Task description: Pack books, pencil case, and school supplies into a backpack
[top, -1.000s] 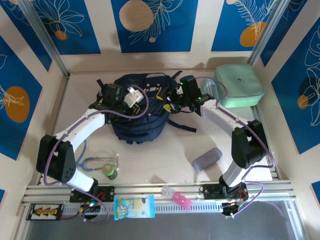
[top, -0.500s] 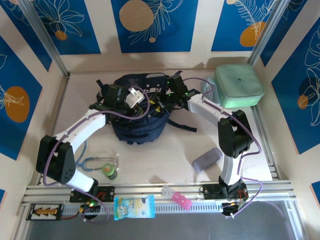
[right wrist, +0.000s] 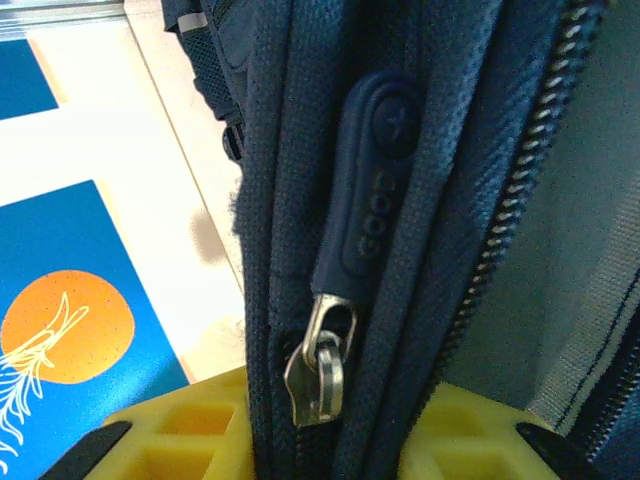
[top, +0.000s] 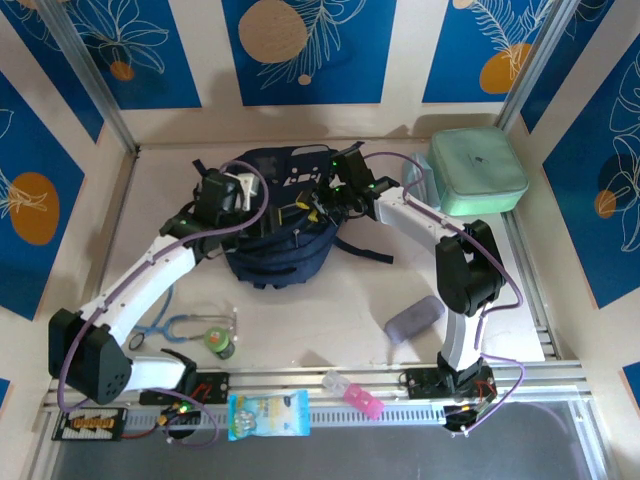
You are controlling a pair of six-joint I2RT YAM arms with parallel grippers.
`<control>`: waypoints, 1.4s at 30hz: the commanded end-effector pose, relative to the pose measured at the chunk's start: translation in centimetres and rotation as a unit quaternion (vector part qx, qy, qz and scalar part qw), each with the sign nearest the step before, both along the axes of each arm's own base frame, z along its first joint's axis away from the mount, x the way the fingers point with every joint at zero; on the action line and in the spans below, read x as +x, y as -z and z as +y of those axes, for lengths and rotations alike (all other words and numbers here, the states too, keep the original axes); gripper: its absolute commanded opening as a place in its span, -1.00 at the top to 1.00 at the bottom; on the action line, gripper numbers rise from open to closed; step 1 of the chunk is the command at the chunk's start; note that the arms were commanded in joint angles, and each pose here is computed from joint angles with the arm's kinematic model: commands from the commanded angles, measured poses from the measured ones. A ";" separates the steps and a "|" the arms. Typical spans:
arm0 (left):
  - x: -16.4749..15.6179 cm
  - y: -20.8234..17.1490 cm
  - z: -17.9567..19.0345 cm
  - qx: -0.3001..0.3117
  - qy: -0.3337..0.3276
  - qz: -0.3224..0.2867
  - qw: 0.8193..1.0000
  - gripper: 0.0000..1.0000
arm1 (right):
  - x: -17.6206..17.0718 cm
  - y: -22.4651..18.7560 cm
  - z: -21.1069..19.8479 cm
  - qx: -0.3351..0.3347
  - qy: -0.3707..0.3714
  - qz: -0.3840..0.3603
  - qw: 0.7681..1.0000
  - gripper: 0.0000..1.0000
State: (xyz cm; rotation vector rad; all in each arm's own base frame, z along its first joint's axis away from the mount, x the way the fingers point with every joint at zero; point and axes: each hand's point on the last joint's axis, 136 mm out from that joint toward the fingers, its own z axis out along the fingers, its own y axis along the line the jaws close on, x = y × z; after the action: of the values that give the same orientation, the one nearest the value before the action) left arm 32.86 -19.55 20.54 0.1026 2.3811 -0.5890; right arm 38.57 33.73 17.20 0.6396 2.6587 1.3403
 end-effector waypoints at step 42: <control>-1.7 5.0 -5.4 0.035 -0.026 0.084 0.996 1.00 | -0.4 -1.0 0.7 0.022 -0.008 -0.016 1.000 0.64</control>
State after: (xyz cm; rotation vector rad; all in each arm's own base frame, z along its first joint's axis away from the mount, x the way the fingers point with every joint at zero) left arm 30.95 -25.05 15.82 0.0141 2.5635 -0.5491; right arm 38.48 33.84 16.80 0.6414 2.6557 1.3463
